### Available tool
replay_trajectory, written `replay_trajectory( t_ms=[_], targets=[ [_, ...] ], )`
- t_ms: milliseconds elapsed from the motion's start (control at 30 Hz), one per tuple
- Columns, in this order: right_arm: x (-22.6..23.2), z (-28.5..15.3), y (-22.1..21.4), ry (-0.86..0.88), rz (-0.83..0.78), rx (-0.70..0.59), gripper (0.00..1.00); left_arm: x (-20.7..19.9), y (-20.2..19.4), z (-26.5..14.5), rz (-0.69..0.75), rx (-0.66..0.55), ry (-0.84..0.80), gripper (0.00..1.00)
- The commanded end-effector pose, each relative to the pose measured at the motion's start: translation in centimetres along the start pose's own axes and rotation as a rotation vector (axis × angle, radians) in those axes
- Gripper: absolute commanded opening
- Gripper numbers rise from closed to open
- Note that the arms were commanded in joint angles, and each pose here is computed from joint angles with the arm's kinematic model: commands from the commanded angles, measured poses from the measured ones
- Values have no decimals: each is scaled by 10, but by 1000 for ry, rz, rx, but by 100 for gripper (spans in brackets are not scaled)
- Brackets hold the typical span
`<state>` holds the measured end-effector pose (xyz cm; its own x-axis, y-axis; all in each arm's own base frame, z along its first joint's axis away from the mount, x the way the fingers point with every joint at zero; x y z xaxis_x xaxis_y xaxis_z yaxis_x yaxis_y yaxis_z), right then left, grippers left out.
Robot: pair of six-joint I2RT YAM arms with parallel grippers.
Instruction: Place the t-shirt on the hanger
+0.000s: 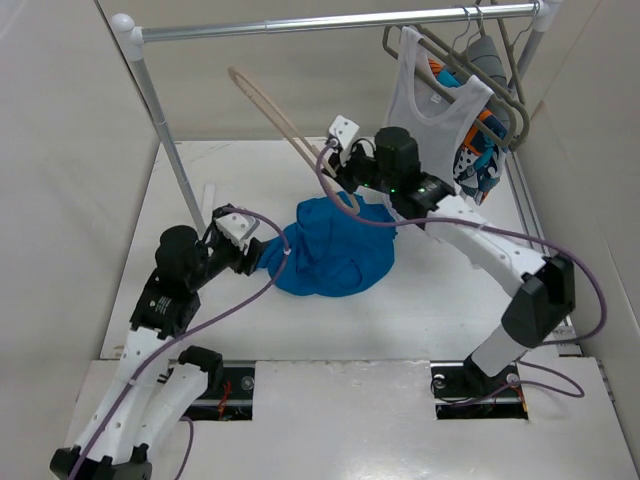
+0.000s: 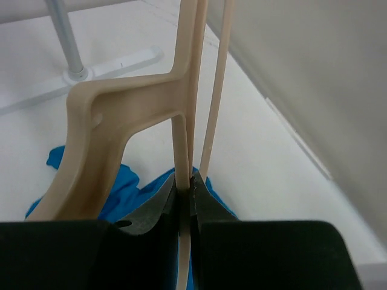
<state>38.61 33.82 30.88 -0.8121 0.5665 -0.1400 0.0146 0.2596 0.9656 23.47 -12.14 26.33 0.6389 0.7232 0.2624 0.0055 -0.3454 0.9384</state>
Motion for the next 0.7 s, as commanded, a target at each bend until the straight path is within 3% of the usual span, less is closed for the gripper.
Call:
replay_trajectory(
  t_ms=[0,100,167,333,400,500,567,667],
  targets=[
    [13,-31,11,137,-154,-8,0,-19,-7,9,15,36,-146,54],
    [2,-55,7,122,-232,67,0,-23,-38,25,41,162,-223,53],
    [-1,-80,-25,126,-232,194,0,-30,-66,38,35,294,-307,53],
    [4,-130,-88,103,-126,354,0,-47,-75,76,172,411,-372,59],
    [3,-152,-108,74,-82,392,0,-61,-85,91,161,436,-420,60],
    [-4,-171,-113,15,-68,392,0,-70,-87,107,88,453,-444,53],
    [-5,-177,-116,4,-63,394,0,-70,-105,120,90,510,-451,43],
    [-10,-184,-122,-21,-48,415,0,-68,-135,127,132,612,-413,43]
  ],
)
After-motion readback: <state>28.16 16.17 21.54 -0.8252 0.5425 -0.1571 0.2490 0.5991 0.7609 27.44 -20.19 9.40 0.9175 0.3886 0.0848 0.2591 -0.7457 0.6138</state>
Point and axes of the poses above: each gripper's point midway between its finger pads, its own z axis out along the fingers, its own x axis along the line the jaws close on, y = z × x, the point moved 1 cm from there along -z, back along the fingers, and after that the axes turned 5 degrees about z, right-handed, at the moved point
